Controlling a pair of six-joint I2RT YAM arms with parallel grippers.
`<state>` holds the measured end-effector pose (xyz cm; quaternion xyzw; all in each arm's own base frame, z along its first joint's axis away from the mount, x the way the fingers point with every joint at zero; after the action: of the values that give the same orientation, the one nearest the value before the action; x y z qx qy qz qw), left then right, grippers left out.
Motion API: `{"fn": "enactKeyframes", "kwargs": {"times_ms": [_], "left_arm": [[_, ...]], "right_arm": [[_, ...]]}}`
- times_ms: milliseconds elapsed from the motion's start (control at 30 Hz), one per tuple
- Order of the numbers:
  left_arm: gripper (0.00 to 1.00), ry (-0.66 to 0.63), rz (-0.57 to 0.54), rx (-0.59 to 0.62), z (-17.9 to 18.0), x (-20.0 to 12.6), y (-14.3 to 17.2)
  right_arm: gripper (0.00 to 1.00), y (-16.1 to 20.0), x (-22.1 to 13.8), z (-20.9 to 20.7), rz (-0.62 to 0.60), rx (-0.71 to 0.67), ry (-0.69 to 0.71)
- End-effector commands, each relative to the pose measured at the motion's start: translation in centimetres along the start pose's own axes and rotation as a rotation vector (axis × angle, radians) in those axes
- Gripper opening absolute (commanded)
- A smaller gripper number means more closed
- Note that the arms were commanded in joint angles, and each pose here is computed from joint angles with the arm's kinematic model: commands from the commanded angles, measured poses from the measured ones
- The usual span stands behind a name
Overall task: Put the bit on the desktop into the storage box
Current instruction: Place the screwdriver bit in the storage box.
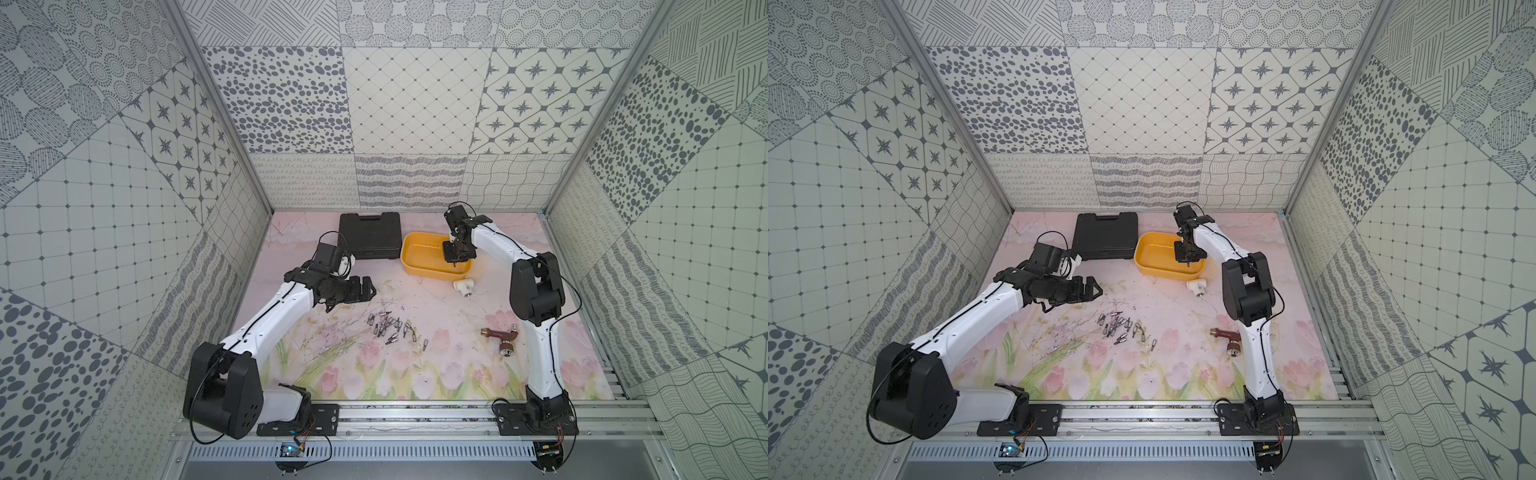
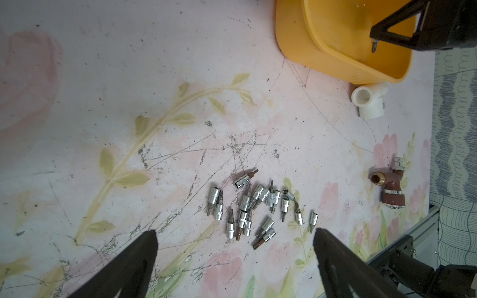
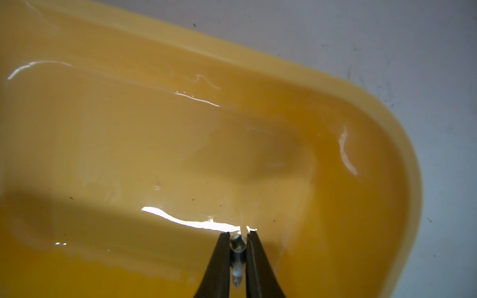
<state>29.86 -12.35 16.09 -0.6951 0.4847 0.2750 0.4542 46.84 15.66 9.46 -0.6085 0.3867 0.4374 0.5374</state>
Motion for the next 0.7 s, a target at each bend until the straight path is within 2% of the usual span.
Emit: {"fn": "enactKeyframes", "kwargs": {"times_ms": [0, 267, 467, 667], "left_arm": [[0.99, -0.004, 0.015, 0.012, 0.1, -0.1, 0.3], [0.99, -0.005, 0.012, 0.012, 0.1, -0.2, 0.3], [0.99, -0.004, 0.004, 0.017, 0.0, -0.3, 0.3], [0.99, 0.006, -0.043, 0.050, -0.4, -0.9, 0.2]], "right_arm": [[0.15, -1.0, -0.6, -0.5, -0.035, -0.006, 0.015], [0.17, -1.2, -1.0, -0.6, -0.046, -0.007, 0.019], [0.28, -1.5, -2.2, -0.9, -0.069, -0.008, 0.015], [0.33, -1.6, -4.9, -1.2, -0.115, -0.025, 0.011]]}}
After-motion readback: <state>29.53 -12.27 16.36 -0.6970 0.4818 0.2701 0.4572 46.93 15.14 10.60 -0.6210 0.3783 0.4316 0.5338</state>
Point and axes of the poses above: each gripper's point midway between its finger pads, its own x axis out along the fingers, its own z axis along the line the jaws close on, y = z × x, the point moved 3 cm from there along -x, back along the fingers, and after that the axes turned 2 degrees about -x, right-handed, at the moved point
